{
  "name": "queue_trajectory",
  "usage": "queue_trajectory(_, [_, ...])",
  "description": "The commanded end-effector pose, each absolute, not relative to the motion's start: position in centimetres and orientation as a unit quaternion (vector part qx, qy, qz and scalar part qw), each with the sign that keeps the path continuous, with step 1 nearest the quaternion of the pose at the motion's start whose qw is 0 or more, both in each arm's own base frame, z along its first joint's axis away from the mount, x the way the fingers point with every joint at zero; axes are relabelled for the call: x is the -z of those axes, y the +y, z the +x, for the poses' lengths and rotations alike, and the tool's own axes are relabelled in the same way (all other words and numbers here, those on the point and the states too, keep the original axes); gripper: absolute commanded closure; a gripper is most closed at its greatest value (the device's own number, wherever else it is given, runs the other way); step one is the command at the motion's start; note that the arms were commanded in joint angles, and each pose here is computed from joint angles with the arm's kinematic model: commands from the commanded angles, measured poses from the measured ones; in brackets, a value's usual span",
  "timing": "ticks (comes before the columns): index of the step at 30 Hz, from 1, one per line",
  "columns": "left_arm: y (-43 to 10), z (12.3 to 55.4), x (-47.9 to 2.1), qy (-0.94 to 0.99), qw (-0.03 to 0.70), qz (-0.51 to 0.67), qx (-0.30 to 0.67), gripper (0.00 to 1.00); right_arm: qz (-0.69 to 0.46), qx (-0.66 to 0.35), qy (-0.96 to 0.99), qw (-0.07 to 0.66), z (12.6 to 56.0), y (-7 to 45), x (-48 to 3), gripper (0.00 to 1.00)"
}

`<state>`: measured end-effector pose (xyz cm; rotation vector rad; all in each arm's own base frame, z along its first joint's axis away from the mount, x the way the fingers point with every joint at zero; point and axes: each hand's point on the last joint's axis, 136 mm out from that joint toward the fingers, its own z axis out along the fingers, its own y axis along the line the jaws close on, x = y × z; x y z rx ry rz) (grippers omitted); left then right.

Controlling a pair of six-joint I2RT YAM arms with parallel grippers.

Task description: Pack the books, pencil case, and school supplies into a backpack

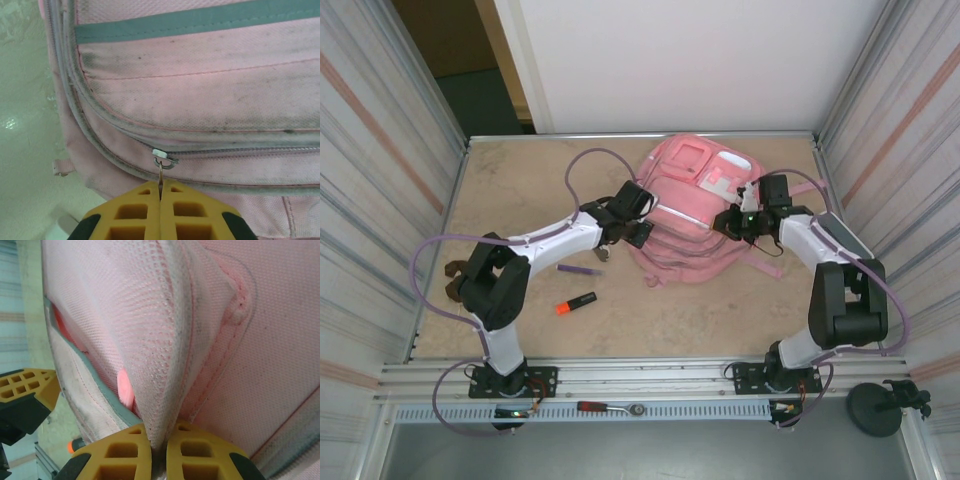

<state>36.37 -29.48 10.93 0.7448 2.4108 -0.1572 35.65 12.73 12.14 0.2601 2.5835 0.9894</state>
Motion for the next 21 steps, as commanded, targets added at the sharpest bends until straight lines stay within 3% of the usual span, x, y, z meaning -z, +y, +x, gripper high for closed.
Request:
queue_trajectory(1, [-30.0, 34.2, -10.7, 0.910, 0.270, 0.306, 0.069, 1.00, 0.066, -0.325, 0.920, 0.208, 37.4, 11.5, -13.8, 1.00])
queue_trajectory(11, [-34.4, 28.2, -10.3, 0.897, 0.245, 0.345, 0.126, 1.00, 0.044, -0.318, 0.926, 0.197, 37.7, 11.3, -14.2, 0.94])
queue_trajectory(16, [-36.4, 27.2, -10.5, 0.894, 0.246, 0.347, 0.140, 1.00, 0.090, -0.278, 0.930, 0.221, 38.1, 8.6, -14.4, 0.75])
queue_trajectory(18, [-36.6, 27.4, -10.5, 0.895, 0.247, 0.345, 0.140, 1.00, 0.105, -0.262, 0.931, 0.233, 37.2, 8.0, -14.5, 0.64])
queue_trajectory(21, [-36.5, 27.6, -10.5, 0.896, 0.250, 0.342, 0.135, 1.00, 0.122, -0.249, 0.930, 0.241, 35.0, 7.6, -14.0, 0.56])
